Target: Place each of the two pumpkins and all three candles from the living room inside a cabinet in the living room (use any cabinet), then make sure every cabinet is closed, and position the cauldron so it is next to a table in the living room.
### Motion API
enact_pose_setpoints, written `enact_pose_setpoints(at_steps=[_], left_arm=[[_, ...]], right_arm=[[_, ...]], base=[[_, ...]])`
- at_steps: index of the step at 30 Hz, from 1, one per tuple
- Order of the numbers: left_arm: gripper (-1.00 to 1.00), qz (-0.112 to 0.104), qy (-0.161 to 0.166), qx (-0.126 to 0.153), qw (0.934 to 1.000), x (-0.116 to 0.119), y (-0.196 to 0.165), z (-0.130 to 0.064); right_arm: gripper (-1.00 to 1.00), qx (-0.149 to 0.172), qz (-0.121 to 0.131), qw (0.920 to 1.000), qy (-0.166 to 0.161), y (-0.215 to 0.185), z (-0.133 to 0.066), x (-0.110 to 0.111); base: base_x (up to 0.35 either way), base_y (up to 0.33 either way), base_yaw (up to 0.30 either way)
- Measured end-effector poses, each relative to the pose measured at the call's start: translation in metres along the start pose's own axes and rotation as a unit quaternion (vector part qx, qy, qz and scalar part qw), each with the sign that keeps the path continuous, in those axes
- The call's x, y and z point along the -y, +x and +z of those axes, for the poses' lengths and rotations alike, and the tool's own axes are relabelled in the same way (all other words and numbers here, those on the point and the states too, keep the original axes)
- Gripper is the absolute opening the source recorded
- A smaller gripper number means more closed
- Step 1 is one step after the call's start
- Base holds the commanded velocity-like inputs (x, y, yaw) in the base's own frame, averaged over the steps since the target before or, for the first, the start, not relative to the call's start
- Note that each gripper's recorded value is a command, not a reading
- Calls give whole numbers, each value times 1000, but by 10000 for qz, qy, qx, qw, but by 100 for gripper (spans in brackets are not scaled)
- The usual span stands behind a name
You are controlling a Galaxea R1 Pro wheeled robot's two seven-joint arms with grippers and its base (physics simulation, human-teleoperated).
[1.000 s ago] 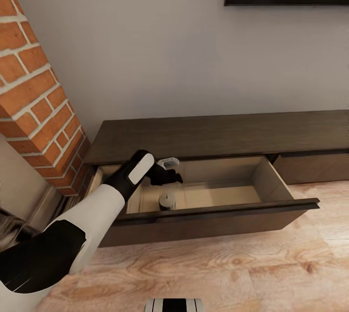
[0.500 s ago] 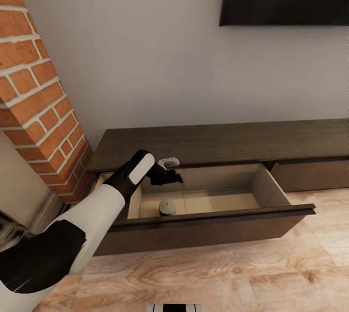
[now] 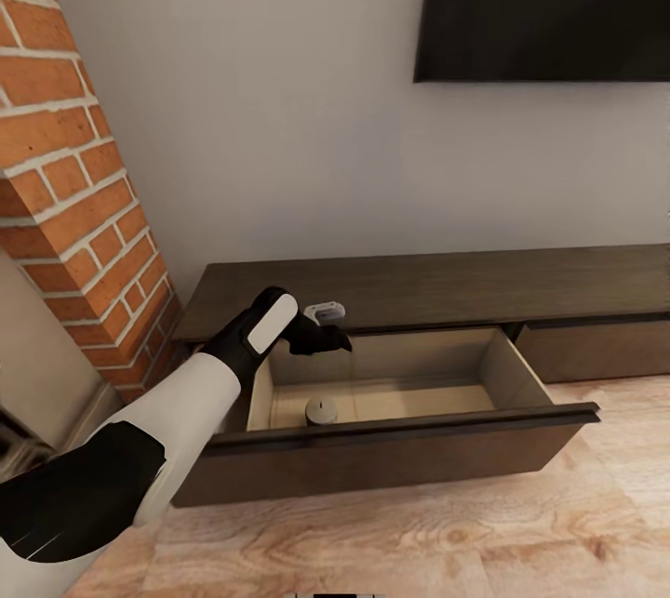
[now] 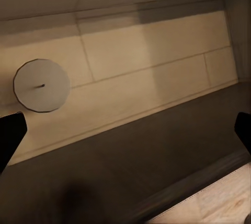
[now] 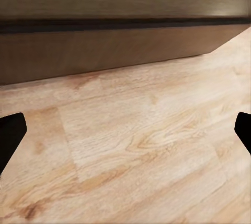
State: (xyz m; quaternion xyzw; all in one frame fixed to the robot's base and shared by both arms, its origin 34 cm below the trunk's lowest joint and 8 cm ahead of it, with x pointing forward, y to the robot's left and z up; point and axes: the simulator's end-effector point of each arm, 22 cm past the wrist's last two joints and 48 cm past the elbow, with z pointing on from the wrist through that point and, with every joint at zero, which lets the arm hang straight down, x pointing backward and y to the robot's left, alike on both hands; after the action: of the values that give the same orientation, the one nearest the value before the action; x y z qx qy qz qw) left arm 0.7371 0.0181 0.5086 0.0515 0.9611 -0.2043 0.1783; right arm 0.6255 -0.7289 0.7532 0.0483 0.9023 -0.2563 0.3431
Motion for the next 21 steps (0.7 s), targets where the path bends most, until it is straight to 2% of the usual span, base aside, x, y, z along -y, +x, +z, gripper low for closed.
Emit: enact_pose_setpoints(at_steps=[13, 21], left_arm=[[100, 104, -8, 241, 9997, 13, -12, -31], [100, 171, -14, 389, 9991, 22, -19, -51]], right_arm=[[100, 230, 132, 9996, 1, -9, -27, 15], [100, 240, 254, 9994, -18, -5, -32, 17]], base=[[0, 0, -13], [0, 0, -239]])
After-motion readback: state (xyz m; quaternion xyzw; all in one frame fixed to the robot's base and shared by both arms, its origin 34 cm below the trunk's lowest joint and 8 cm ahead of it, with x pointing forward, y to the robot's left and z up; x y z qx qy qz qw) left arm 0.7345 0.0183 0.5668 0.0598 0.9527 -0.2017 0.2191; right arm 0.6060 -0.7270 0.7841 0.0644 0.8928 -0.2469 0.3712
